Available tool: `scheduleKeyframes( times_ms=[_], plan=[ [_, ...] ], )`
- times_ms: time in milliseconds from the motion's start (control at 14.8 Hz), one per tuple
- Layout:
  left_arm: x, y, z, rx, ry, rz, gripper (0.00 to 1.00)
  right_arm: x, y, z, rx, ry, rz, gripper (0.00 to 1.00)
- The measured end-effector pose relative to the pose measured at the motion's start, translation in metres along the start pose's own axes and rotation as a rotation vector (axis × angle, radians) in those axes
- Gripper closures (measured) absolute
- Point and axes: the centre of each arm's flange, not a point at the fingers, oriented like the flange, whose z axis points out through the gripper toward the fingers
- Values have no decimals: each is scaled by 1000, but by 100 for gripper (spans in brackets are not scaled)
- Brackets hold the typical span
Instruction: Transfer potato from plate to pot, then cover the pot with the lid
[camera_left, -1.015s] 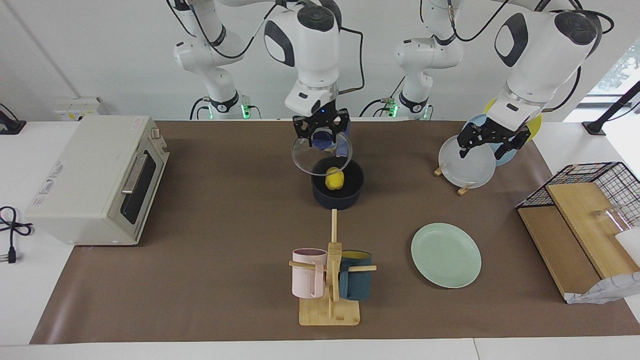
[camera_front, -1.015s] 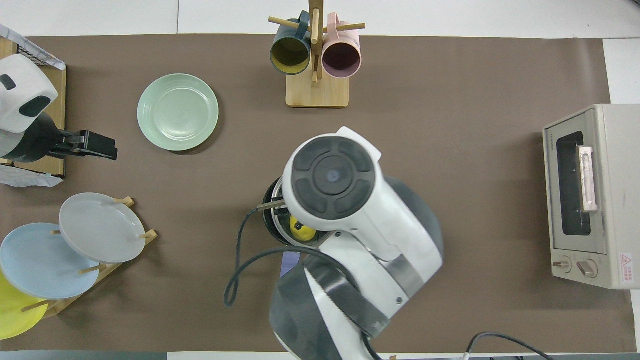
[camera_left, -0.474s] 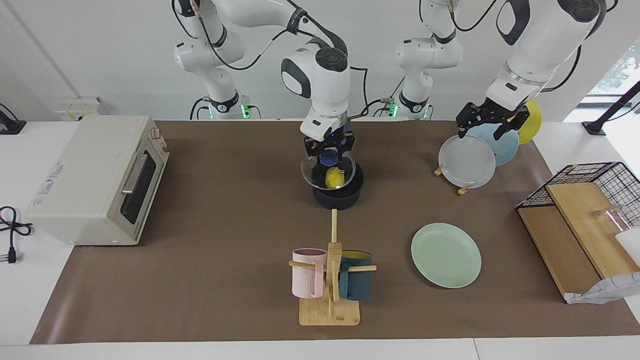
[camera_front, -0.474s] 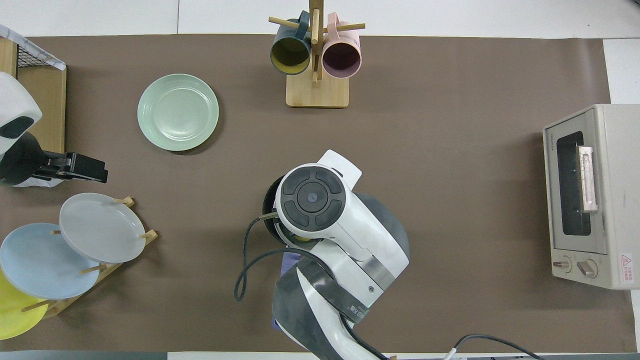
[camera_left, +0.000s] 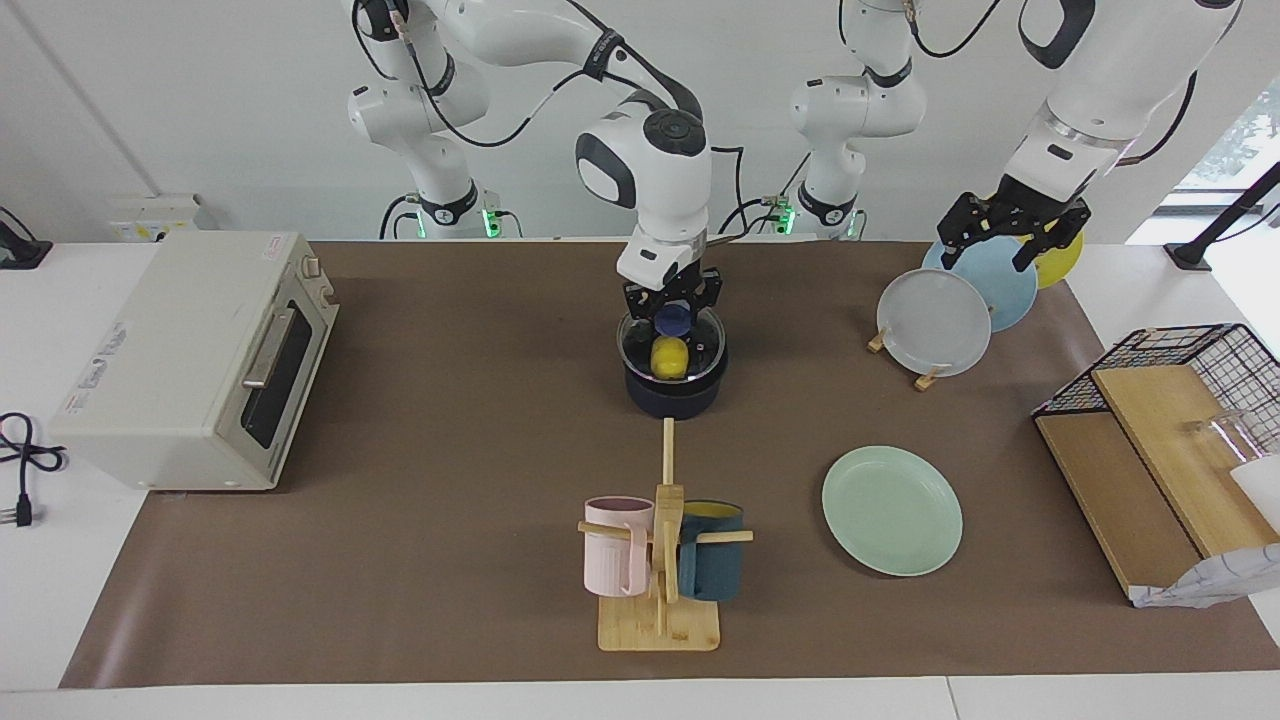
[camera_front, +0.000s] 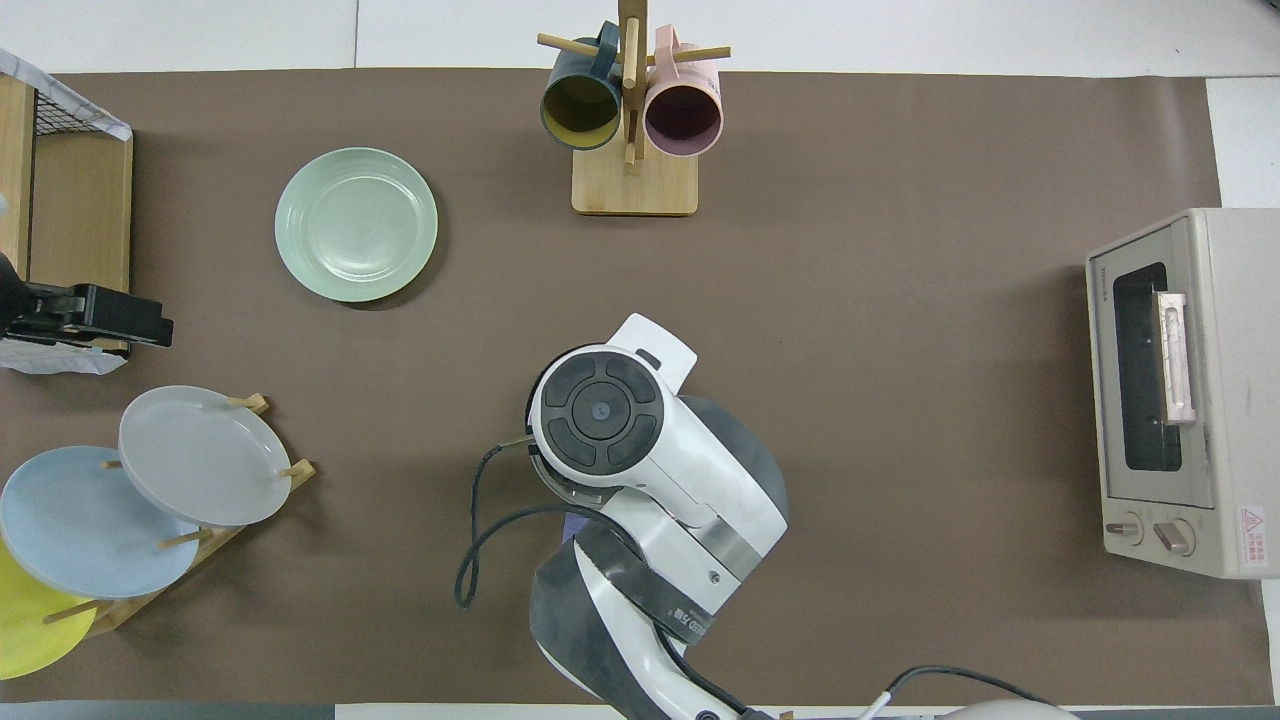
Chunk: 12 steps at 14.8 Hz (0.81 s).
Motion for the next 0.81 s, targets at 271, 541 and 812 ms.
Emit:
scheduleKeyframes(
  times_ms=[271, 541, 812],
  plan=[
    [3, 2, 6, 0, -16, 5, 0, -2, -4, 6, -31, 14, -19, 35],
    [5, 3, 9, 0, -20, 6, 0, 0, -5, 7, -16, 33, -5, 35],
    [5, 4, 8, 0, -18, 7, 0, 0, -5, 11, -11, 38, -2, 35]
  ],
)
